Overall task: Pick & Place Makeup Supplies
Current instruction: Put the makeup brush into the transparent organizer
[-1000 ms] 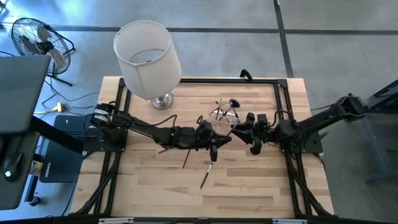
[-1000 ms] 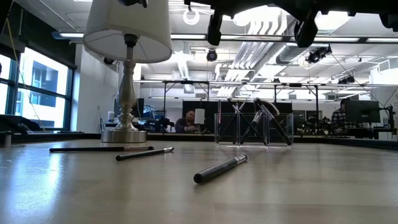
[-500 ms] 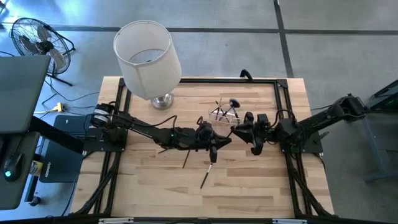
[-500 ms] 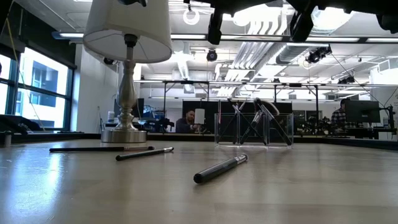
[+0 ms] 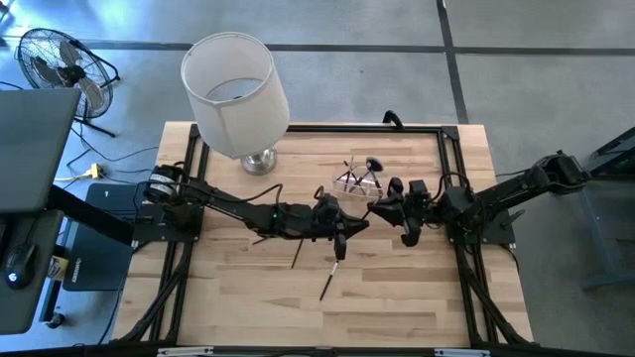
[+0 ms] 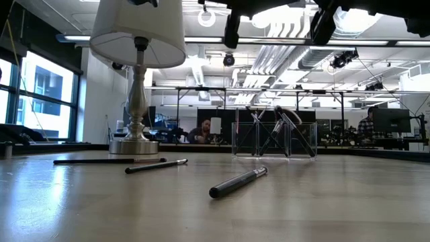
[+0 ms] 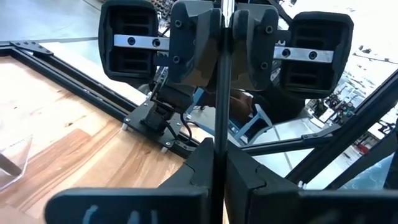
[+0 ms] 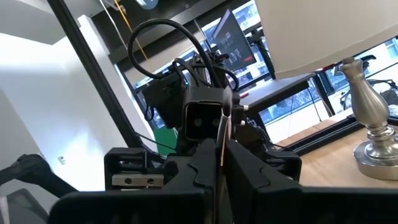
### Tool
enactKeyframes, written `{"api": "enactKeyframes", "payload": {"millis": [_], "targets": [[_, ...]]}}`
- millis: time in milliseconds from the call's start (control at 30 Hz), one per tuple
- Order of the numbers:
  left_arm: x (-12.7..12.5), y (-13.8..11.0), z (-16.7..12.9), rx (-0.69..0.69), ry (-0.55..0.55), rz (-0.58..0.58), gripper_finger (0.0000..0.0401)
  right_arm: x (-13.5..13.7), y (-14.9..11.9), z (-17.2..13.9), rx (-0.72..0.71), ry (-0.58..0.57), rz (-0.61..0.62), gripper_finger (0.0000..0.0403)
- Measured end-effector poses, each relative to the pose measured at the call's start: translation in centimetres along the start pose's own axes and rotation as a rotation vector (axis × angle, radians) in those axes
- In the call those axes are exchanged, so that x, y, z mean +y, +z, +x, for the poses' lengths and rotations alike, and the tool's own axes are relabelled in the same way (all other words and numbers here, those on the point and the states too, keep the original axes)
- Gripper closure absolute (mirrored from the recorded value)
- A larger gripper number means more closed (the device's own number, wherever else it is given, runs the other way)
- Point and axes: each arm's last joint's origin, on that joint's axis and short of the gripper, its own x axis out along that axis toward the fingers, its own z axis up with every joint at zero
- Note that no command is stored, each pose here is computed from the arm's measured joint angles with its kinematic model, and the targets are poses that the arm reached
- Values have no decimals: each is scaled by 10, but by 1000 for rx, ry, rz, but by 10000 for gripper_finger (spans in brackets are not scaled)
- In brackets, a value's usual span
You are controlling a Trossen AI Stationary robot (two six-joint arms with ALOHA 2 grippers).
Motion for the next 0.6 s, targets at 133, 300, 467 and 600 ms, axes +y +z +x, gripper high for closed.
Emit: {"api": "enactKeyframes", "payload": {"millis": [133, 300, 467, 600], "targets": [[2, -2, 0, 23, 19, 10, 357, -1, -2, 0, 13, -6, -8, 391], [4, -4, 0, 27, 54, 22, 318, -2, -4, 0, 37, -18, -6, 389], [10, -2, -1, 68, 92, 126, 293, -4, -8, -1, 81, -44, -18, 392], [2, 24, -19, 91, 127, 190, 287, -5, -10, -1, 97, -67, -23, 387]]}}
